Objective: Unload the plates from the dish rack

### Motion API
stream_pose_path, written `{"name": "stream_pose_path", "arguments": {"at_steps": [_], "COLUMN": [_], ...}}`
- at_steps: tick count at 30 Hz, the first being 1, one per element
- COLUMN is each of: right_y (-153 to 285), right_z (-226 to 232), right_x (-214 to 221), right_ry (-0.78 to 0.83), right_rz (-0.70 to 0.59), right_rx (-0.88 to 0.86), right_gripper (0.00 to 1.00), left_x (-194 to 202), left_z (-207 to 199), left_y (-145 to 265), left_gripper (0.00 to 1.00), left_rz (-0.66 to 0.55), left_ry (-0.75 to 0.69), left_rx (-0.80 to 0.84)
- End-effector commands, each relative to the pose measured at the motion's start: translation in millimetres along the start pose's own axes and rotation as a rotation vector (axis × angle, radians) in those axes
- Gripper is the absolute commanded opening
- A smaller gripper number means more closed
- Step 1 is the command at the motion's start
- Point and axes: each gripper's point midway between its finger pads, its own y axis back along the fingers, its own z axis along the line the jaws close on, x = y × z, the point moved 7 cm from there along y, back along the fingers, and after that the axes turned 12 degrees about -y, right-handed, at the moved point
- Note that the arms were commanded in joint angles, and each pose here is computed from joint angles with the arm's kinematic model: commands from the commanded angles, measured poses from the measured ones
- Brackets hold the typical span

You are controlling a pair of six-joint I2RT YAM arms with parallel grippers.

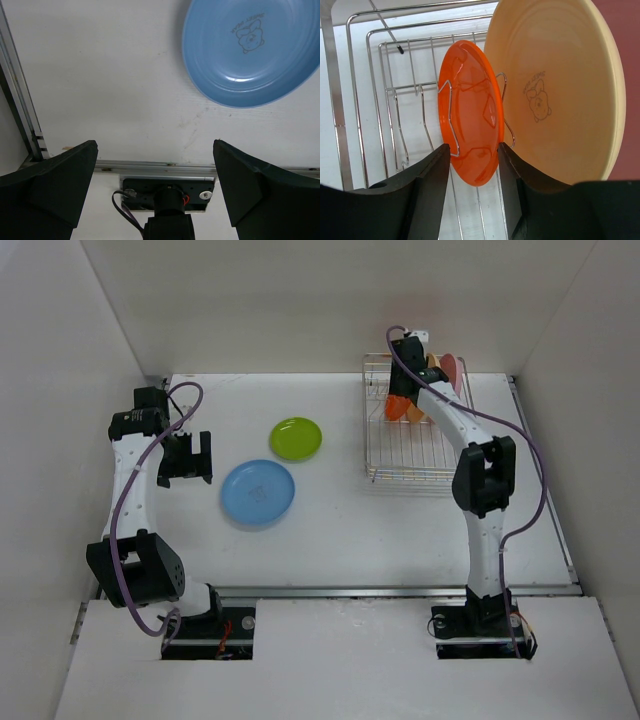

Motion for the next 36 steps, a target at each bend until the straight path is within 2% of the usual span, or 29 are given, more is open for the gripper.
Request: {"name": "stream_pose_path", "arguments": {"at_steps": [1,12,16,23,26,27,30,31,36], "right_y": [0.0,21.9,17.8,-15.4,-24.4,-22.8,-5.5,2.2,66.0], "right_z": [-8.1,-15.6,-15.4,-6.2,-5.5,-4.9,-10.7,-13.5,-26.0], "right_x": [-6.4,-22.9,-21.1,4.3,2.8,0.5,-16.3,-25.5,-76.4], "right_ry": [-0.029,-0.072,-0.065,-0.052,-0.061,-0.071,-0.079,-0.088,-0.114], "right_rz": [-0.030,-0.082,-0.075,0.014,0.020,0.019,-0.012,-0.040,-0.180], "right_rx": [0.038,0.049,0.064,-0.036,-0.053,-0.054,-0.029,-0.015,-0.018], "right_gripper": [0.49,0.49,0.51,0.51,0.34,0.18,0.03,0.00,0.00], "left_x": [7.3,6.1,7.7,10.2,10.2,10.5,10.5,10.5,11.1], "left_z": [-2.2,-2.6,-3.1,-3.9,-3.9,-2.9,-2.9,-2.9,-2.8], "left_y": [4.2,-0.5,-0.1,0.1,0.1,0.1,0.1,0.1,2.4], "left_gripper": [1.00,1.00,1.00,1.00,1.00,1.00,1.00,1.00,1.00], "left_rz": [0.007,0.022,0.031,0.032,0.032,0.035,0.035,0.035,0.026], "left_ry": [-0.008,-0.006,-0.006,-0.006,-0.006,-0.006,-0.006,-0.006,-0.016], "left_rx": [0.012,0.026,0.029,0.029,0.029,0.021,0.021,0.021,0.018]}}
